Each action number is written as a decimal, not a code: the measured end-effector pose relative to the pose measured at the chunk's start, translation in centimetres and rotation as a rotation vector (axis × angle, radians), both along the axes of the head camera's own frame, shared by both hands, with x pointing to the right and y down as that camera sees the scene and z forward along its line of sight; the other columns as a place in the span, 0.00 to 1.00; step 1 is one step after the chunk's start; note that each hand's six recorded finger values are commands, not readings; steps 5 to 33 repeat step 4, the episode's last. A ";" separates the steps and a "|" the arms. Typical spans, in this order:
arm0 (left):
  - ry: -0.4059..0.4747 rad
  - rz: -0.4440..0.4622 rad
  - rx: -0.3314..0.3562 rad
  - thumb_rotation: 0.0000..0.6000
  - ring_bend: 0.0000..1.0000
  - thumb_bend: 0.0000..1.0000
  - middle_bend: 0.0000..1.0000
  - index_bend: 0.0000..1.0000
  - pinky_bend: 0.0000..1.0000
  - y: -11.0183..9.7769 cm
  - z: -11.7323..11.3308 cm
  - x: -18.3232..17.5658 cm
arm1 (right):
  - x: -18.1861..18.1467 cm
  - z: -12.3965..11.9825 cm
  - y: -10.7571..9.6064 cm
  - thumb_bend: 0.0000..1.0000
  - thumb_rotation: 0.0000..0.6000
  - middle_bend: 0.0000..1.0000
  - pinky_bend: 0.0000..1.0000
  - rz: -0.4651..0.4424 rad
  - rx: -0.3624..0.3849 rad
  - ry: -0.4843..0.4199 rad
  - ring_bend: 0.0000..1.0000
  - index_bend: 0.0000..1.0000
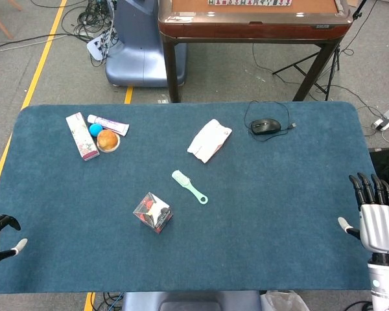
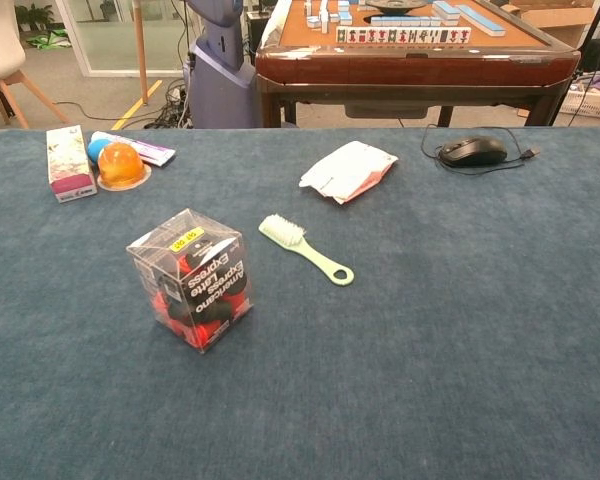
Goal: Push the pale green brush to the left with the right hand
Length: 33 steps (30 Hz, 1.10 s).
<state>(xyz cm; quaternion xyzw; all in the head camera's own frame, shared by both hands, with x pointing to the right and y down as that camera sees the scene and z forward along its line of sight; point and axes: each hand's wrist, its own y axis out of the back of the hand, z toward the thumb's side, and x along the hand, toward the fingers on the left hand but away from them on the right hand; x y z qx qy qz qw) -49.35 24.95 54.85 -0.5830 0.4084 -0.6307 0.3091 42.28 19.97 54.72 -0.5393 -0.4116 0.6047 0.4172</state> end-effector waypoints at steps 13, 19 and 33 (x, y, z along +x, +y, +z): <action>-0.002 0.005 -0.010 1.00 0.34 0.17 0.49 0.54 0.49 0.0 0.3 0.1 | 0.6 0.1 -0.1 0.00 1.00 0.10 0.11 0.016 -0.016 -0.005 0.00 0.12; -0.002 0.005 -0.010 1.00 0.34 0.17 0.49 0.54 0.49 0.0 0.3 0.1 | 0.6 0.1 -0.1 0.00 1.00 0.10 0.11 0.016 -0.016 -0.005 0.00 0.12; -0.002 0.005 -0.010 1.00 0.34 0.17 0.49 0.54 0.49 0.0 0.3 0.1 | 0.6 0.1 -0.1 0.00 1.00 0.10 0.11 0.016 -0.016 -0.005 0.00 0.12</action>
